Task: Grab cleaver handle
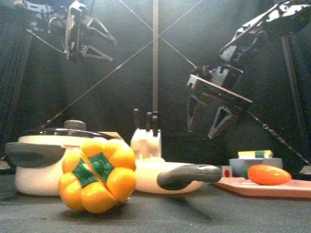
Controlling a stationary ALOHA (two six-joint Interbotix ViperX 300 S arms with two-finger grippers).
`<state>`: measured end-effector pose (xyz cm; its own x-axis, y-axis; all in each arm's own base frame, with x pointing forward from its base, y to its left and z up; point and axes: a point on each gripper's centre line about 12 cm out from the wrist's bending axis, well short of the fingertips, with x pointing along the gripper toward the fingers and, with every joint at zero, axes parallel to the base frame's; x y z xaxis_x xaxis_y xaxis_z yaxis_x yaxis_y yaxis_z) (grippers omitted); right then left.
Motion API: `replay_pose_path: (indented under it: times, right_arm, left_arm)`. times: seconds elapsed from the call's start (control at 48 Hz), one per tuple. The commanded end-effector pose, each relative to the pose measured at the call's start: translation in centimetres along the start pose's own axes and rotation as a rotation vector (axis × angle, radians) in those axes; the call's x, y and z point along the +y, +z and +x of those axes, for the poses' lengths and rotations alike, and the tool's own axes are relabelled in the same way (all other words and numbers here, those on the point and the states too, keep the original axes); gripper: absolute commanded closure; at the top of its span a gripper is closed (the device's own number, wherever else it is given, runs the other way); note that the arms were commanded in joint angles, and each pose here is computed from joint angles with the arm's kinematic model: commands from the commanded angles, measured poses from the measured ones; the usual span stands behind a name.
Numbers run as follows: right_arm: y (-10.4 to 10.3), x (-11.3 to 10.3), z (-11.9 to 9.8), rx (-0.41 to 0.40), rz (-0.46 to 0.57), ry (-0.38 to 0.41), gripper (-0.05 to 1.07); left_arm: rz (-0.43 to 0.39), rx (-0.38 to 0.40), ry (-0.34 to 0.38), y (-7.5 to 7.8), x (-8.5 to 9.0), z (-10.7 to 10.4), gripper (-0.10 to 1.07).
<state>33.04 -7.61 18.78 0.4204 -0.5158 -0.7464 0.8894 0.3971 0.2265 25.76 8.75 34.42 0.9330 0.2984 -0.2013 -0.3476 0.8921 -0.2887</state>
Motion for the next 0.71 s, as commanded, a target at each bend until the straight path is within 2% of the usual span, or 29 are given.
replay_pose_path:
  times: [0.0, 0.146, 0.271, 0.417, 0.688]
  right_arm:
    - [0.9, 0.5, -0.7, -0.019, 0.016, 0.028, 0.08]
    - [0.8, 0.4, -0.6, -0.016, 0.015, 0.024, 0.08]
    - [0.7, 0.3, -0.6, -0.013, 0.019, 0.022, 0.08]
    - [0.6, 0.2, -0.6, -0.007, 0.021, 0.018, 0.08]
    - [0.5, 0.2, -0.6, -0.005, 0.024, 0.019, 0.08]
  left_arm:
    - [-0.029, -0.001, 0.000, 1.1, -0.1, 0.4, 0.06]
    - [-0.071, 0.078, 0.013, 0.5, 0.2, 1.7, 0.06]
    - [-0.065, 0.123, 0.019, 0.3, 0.2, 2.7, 0.07]
    - [-0.065, 0.145, 0.030, 0.1, 0.5, 3.3, 0.09]
    - [-0.140, 0.173, 0.094, -0.1, 2.3, 3.5, 0.17]
